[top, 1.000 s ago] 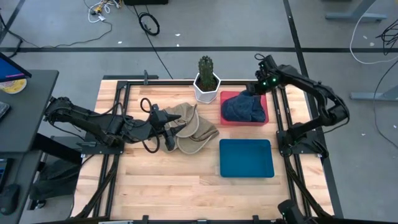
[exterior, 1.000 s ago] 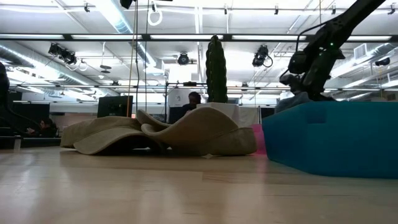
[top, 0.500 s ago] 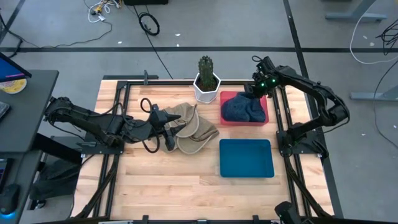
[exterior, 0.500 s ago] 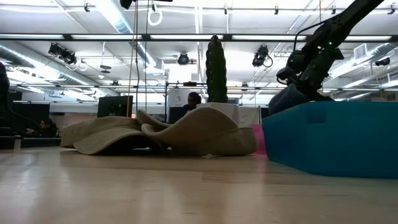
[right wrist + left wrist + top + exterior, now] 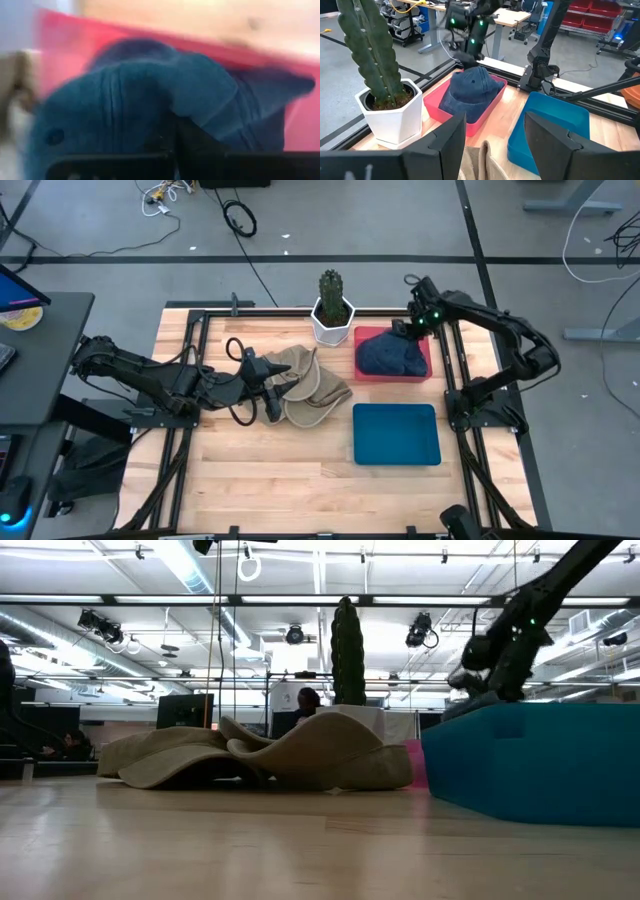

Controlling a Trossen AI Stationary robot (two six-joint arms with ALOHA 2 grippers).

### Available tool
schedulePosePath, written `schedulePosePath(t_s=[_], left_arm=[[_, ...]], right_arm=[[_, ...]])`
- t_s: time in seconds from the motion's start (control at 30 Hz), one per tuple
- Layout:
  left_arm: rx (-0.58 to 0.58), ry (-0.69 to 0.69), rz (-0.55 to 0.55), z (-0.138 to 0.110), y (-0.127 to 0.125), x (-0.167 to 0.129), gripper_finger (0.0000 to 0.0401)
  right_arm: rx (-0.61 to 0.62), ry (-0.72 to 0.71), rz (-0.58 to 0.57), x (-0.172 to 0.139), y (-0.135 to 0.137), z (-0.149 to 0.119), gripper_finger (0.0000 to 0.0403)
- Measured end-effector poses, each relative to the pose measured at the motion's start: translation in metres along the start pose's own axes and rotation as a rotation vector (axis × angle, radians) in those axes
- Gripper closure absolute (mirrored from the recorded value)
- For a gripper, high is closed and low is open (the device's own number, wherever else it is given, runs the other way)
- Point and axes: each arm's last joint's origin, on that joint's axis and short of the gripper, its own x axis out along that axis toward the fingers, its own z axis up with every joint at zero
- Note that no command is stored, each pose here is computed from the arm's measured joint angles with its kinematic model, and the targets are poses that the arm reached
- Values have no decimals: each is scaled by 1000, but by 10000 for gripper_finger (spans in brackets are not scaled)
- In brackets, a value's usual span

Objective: Pick & Place hat
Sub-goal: Put the blue cap into the pink bin, then put the center brown cap into the blue bin

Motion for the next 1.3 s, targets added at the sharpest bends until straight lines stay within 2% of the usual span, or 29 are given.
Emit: schedulePosePath(t_s=[0.13,0.27,0.47,0.57,0.73,1.03,1.17,1.3], left_arm=[[1,0,-1,0,0,0,197],[7,6,2,-1,0,0,197],[10,10,4,-1,1,0,197],[10,11,4,-1,1,0,197],[15,16,6,-2,1,0,197],[18,19,7,-2,1,0,197],[18,19,8,-2,1,0,197],[25,20,14,-2,2,1,197]], right_arm=[[22,13,-19,18,-14,-12,403],[-21,-45,13,15,-11,-12,403],[24,-119,10,3,-8,-12,402],[30,-149,15,-4,-7,-14,386],[40,-160,11,-19,-9,-22,324],[5,-115,1,-46,-16,-49,168],[-19,-80,98,-56,-14,-61,109],[-37,-33,305,-67,-7,-70,70]])
